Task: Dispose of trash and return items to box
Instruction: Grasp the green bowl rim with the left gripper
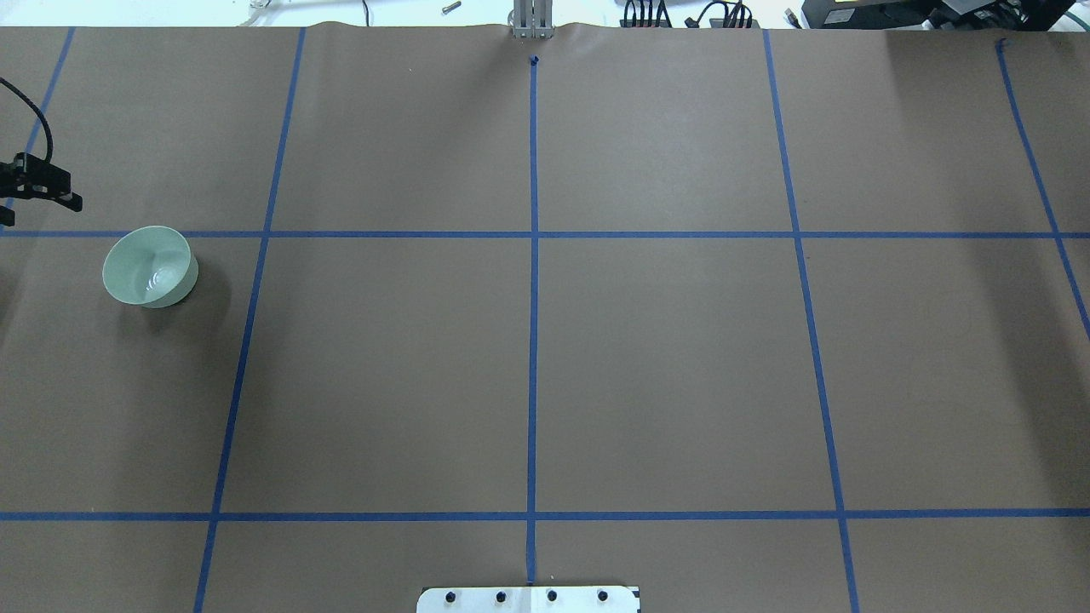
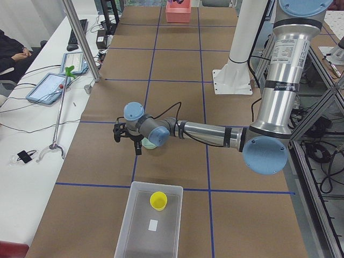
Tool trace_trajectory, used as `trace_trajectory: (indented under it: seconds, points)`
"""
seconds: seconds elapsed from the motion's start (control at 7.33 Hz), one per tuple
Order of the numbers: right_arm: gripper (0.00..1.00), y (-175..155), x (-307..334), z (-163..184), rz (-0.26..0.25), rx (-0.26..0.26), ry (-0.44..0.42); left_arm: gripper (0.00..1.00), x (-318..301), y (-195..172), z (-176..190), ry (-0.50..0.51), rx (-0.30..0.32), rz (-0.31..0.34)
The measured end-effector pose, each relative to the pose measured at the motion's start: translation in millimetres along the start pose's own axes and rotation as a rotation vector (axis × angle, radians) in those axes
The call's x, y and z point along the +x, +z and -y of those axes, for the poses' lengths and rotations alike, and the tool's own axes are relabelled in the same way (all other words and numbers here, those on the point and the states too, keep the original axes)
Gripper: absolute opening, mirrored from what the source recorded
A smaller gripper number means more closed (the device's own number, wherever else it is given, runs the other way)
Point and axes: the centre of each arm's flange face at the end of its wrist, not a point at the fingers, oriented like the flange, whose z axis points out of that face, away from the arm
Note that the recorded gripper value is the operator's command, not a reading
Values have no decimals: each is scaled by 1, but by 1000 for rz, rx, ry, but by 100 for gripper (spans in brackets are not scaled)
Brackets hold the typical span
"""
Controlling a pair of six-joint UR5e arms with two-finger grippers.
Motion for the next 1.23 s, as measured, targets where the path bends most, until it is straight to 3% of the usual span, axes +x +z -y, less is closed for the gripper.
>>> trace_trajectory:
  seconds: [0.55,0.68,0.95,1.09,1.23]
  points:
    - [0,46,50,-14,-32,-53,21,97,26,48,-27,-16,-4,-34]
    - [0,56,58,-15,-38,-56,22,76,38,54,-35,-17,-13,-46]
    - [0,65,65,-18,-47,-63,24,59,45,59,-41,-17,-20,-52]
    - [0,68,67,-20,-50,-68,27,42,45,60,-42,-16,-21,-49]
    - [0,71,68,-22,-51,-74,30,11,48,62,-44,-11,-20,-47]
